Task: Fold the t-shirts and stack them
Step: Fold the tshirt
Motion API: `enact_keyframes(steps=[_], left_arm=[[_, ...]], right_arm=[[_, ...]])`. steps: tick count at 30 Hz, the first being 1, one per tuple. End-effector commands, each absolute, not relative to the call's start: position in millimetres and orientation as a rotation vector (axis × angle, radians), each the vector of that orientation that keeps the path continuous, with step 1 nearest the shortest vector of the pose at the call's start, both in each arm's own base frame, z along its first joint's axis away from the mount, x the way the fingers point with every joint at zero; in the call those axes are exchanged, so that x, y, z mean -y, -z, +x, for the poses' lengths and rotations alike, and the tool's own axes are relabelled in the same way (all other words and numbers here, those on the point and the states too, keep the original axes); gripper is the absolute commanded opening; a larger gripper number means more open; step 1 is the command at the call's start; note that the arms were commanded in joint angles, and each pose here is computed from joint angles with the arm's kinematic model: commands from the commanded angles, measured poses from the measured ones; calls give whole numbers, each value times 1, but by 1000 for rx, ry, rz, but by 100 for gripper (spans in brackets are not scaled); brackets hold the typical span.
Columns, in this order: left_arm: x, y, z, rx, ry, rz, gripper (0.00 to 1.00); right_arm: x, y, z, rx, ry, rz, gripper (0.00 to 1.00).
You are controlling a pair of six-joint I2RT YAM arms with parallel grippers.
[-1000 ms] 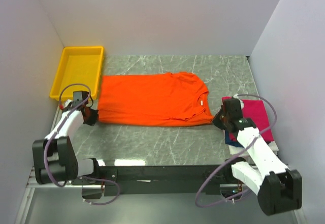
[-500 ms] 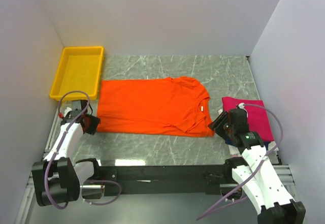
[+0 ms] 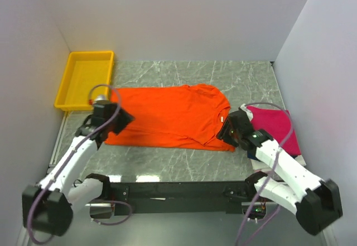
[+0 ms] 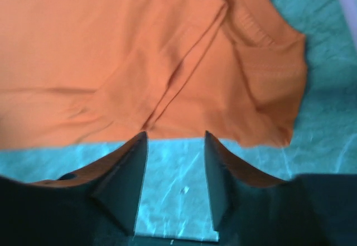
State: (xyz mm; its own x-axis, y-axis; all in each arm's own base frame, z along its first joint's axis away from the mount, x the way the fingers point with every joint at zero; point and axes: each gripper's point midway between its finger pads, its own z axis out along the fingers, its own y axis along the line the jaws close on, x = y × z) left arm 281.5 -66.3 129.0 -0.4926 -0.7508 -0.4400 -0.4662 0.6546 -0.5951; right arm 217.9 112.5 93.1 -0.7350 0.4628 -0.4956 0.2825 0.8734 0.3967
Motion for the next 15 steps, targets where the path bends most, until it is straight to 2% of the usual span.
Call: enact_keyframes(steps=[1, 3, 8, 9, 11, 15], left_arm=[[151, -166, 297, -2180, 720, -603, 58], [181, -157, 300, -2230, 703, -519, 56], [284, -159, 283, -2313, 721, -166, 54], [298, -140, 282, -2361, 694, -116, 54], [332, -143, 274, -2358, 745, 9, 54], [385, -112, 259, -2438, 763, 190, 52]], right_arm=[[-108, -100, 251, -2336, -297, 594, 51], [-107, -98, 263, -2319, -260, 609, 46], [-95, -84, 288, -2317, -207, 672, 45], [-85, -83, 293, -2305, -200, 703, 44], [-85, -82, 300, -2292, -251, 711, 44], [-74, -71, 311, -2314, -234, 736, 42]])
